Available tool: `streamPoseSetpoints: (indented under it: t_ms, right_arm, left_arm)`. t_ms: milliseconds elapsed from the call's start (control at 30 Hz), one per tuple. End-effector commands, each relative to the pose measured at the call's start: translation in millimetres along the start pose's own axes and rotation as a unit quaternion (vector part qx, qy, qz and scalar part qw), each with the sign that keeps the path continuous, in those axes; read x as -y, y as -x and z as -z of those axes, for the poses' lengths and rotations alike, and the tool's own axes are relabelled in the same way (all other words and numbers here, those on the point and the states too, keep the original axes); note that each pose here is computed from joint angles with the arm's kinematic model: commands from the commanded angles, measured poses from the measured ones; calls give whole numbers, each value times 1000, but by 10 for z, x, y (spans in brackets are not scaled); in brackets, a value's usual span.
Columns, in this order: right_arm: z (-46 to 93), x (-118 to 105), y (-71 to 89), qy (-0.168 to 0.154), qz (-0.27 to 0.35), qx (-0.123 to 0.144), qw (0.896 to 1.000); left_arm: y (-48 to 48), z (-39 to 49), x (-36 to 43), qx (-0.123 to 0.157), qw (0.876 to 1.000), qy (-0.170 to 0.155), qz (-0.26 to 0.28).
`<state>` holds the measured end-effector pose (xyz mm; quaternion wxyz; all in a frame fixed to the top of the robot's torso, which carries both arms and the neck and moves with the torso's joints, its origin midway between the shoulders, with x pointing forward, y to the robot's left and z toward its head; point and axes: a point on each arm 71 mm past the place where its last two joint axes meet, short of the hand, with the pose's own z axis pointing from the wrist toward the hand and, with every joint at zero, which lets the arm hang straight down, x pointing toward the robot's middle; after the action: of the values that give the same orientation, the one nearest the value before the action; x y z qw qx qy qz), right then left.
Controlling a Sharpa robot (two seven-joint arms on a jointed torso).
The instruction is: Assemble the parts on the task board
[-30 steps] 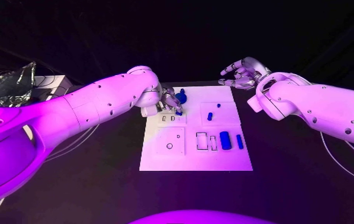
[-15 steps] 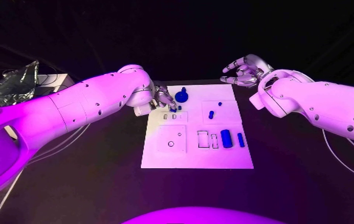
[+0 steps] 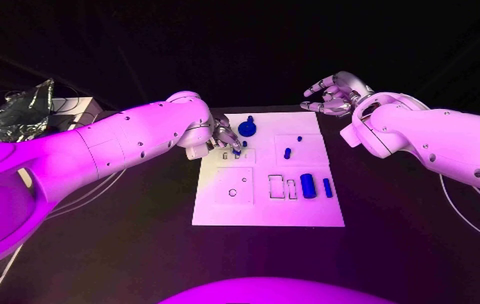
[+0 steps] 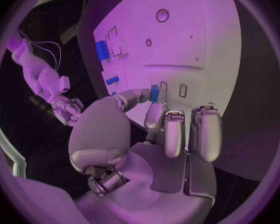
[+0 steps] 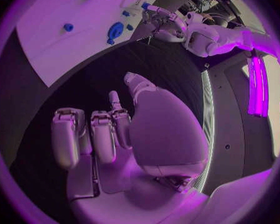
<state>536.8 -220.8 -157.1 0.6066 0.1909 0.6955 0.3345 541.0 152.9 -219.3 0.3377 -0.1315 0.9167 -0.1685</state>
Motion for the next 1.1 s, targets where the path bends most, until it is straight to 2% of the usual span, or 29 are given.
streamPoseSetpoints:
  t_ms: [33, 333, 1100]
  right_arm:
    - [1, -13, -12, 5, 4, -7, 1000]
    - [4, -10, -10, 5, 4, -7, 1000]
    - [17, -9, -6, 5, 4, -8, 1000]
  left_arm:
    - [-7, -14, 8, 9, 1000, 3, -6]
    - [-34, -34, 11, 7, 1000, 8, -18]
    - [-50, -94, -1, 24, 999, 22, -41]
